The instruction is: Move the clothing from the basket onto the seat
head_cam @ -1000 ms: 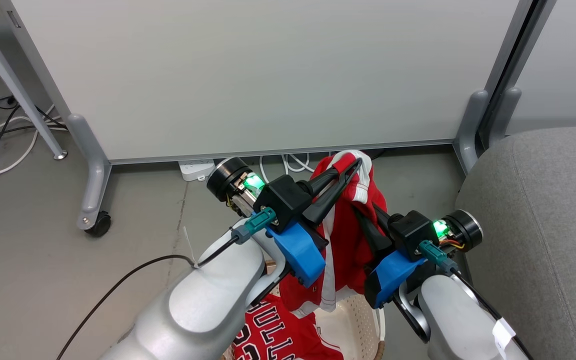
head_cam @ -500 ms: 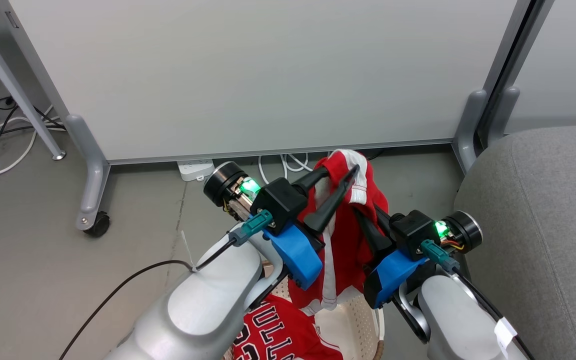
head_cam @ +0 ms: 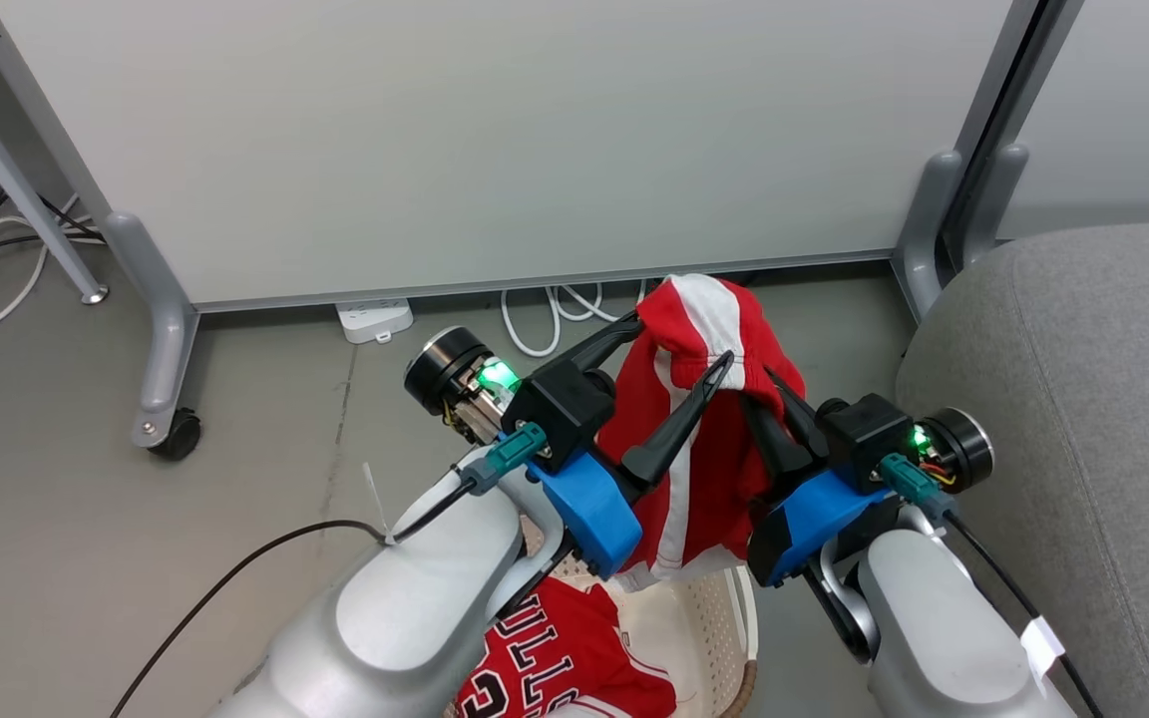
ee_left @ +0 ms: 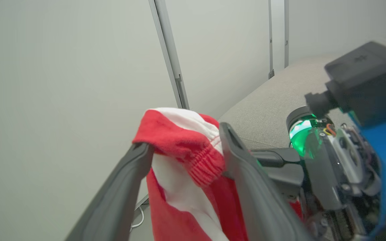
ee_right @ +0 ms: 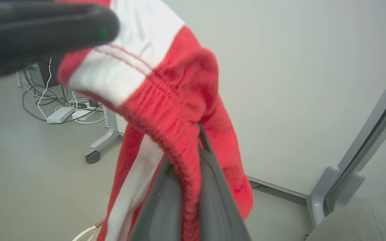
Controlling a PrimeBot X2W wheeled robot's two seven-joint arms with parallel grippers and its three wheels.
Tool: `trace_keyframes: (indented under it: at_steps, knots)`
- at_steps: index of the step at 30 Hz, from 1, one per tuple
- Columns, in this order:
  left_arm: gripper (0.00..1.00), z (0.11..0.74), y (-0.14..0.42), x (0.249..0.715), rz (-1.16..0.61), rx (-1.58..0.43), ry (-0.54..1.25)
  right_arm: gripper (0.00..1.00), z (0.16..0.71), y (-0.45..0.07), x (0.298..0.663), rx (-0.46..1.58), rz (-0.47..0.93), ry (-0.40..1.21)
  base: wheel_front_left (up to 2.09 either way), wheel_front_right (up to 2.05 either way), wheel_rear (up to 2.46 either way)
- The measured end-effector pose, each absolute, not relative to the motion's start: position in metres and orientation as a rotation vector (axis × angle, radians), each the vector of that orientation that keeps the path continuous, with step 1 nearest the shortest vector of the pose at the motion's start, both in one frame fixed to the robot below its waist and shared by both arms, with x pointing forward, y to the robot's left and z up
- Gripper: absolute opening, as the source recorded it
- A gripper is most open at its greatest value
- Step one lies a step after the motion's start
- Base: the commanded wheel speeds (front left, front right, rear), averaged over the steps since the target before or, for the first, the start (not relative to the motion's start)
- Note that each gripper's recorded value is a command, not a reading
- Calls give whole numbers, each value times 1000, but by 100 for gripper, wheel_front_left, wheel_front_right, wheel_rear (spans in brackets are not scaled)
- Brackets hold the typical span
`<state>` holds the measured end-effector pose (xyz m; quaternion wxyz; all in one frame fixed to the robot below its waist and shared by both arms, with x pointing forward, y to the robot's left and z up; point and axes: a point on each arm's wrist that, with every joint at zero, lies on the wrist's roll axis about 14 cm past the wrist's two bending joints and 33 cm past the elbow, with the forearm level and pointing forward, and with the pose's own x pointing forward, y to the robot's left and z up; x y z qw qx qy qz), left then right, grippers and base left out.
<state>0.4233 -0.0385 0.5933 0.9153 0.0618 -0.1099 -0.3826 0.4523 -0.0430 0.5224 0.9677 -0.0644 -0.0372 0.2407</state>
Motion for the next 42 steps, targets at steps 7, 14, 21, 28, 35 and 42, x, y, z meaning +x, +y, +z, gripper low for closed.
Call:
trace_keyframes:
  at_steps: [7, 14, 21, 28, 35, 42]
  knots:
    - [100, 579, -53, 428, -825, 118, -197, 0, 524, -72, 464, -114, 401, -80, 0, 0, 0]
    - [100, 562, -76, 435, -890, 113, -170, 0, 532, -116, 479, -103, 277, -103, 0, 0, 0]
    - [100, 549, -108, 438, -980, 99, -161, 0, 535, -169, 484, -97, 141, -118, 0, 0, 0]
    - [100, 531, -143, 433, -1092, 83, -137, 0, 535, -228, 478, -109, -7, -119, 0, 0, 0]
    - [100, 516, -174, 425, -1189, 58, -120, 0, 539, -286, 461, -130, -161, -123, 0, 0, 0]
    - [100, 504, -201, 412, -1284, 33, -104, 0, 535, -332, 436, -158, -290, -99, 0, 0, 0]
